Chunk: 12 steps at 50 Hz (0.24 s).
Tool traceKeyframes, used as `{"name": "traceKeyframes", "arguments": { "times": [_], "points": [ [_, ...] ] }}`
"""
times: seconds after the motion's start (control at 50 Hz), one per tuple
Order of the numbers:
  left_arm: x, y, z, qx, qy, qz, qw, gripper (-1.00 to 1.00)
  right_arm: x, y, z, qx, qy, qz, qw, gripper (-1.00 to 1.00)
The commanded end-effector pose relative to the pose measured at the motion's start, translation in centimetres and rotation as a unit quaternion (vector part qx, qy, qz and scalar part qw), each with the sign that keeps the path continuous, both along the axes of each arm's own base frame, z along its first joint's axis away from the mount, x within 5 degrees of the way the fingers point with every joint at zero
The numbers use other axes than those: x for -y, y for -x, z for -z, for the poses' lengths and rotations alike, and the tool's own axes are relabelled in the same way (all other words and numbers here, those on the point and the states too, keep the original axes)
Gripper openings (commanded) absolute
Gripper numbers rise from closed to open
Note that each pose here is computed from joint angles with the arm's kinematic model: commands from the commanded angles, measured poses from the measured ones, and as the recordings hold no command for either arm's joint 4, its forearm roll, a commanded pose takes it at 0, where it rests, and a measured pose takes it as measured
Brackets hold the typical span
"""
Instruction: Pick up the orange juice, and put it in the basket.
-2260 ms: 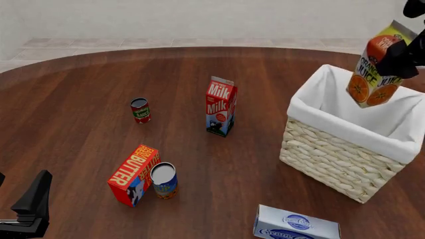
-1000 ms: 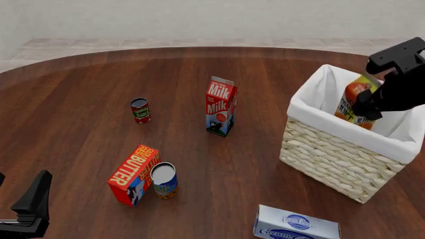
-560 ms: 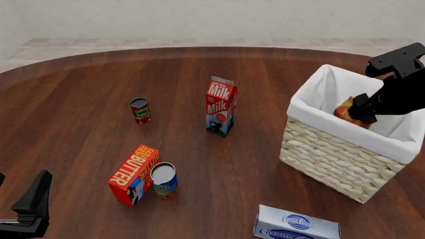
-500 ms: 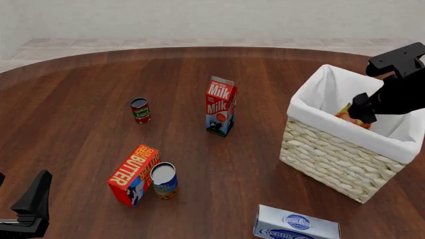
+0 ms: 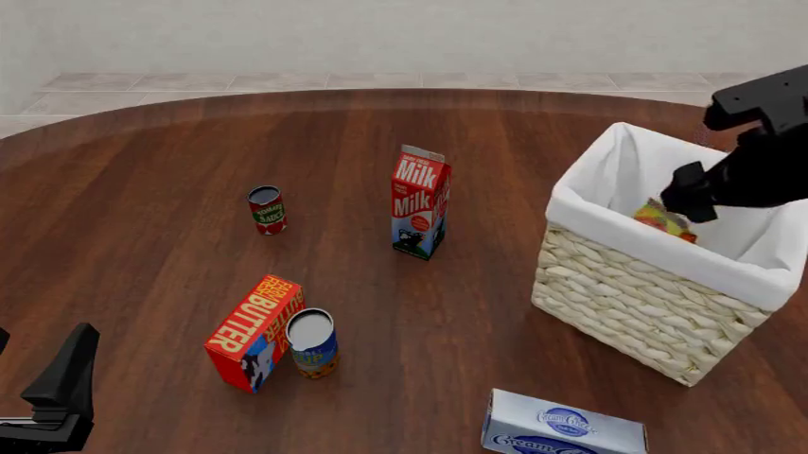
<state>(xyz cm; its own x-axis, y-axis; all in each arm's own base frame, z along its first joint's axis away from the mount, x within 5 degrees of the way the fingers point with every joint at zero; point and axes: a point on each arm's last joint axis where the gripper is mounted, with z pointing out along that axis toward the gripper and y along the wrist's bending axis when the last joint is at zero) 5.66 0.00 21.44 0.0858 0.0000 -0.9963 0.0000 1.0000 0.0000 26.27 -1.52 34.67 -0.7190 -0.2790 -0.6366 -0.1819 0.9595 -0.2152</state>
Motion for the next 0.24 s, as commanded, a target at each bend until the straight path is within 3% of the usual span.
{"name": "traceKeyframes", "arguments": {
  "times": [0.02, 0.24],
  "points": [
    [0.0, 0.0, 0.0, 0.000, 0.000, 0.000, 1.0000, 1.00, -0.5, 1.6, -2.4, 0.033, -0.002, -0.006, 0.9994, 1.00],
    [0.0, 0.0, 0.0, 0.000, 0.000, 0.000, 1.0000, 1.00, -0.4, 3.8, -3.5, 0.051, 0.009, -0.009, 0.9986, 1.00]
  ]
}}
